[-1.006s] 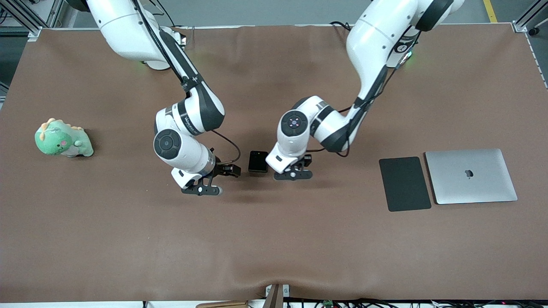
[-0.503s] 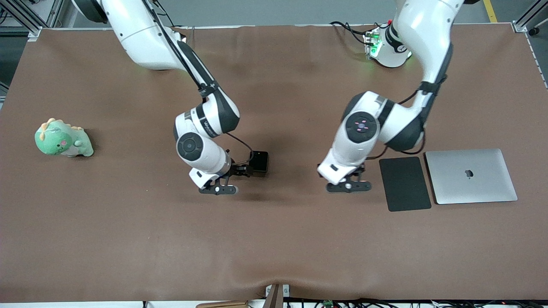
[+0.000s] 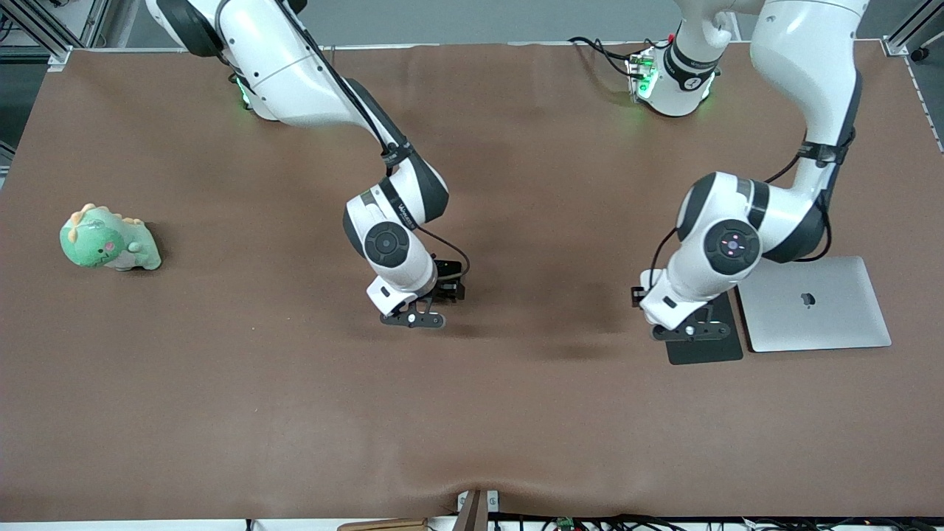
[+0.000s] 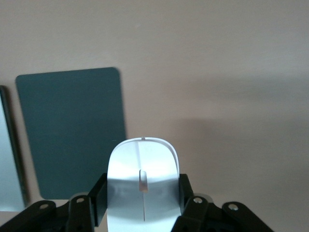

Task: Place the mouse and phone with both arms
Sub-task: 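Carry the mouse onto the mouse pad while the right gripper grasps the phone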

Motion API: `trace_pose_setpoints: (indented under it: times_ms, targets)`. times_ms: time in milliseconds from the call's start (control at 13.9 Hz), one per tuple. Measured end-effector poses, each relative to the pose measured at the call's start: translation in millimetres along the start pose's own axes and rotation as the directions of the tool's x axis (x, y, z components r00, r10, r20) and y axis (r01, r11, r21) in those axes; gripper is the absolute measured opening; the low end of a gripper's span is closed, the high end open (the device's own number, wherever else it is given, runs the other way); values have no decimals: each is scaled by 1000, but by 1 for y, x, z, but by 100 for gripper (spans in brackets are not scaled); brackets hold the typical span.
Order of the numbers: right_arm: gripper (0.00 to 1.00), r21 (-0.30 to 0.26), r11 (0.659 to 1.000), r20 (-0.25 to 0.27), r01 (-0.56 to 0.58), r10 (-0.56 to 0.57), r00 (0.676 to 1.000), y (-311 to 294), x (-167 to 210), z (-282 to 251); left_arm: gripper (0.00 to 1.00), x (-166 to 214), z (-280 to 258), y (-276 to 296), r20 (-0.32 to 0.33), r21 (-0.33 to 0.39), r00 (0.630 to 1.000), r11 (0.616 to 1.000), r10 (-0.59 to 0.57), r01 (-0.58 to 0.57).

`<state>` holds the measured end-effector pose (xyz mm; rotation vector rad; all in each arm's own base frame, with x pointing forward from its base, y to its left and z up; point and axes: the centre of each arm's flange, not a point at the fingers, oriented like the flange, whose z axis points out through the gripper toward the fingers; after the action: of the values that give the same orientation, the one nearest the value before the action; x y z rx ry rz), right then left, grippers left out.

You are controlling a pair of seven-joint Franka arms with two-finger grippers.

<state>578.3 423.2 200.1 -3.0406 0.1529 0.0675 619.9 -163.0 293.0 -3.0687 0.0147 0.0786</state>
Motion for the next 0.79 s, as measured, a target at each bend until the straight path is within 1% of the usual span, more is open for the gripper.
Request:
trace_pose_setpoints:
  times_ms: [287, 431, 575, 790]
  targets:
    - [100, 5, 1000, -12, -2, 2, 1000, -9, -5, 13, 60, 7, 27, -87, -4, -16, 1000, 1000, 15, -15]
    - [100, 4, 1000, -11, -16, 16, 1000, -12, -8, 14, 60, 8, 41, -115, -26, -27, 1000, 1000, 8, -9]
    - [100, 3, 1000, -9, -16, 16, 1000, -16, -12, 16, 60, 9, 62, -127, -42, -38, 999, 999, 7, -8]
    - [100, -5, 1000, -5, -15, 15, 1000, -15, -13, 20, 60, 10, 88, -129, -53, -50, 998, 998, 25, -27]
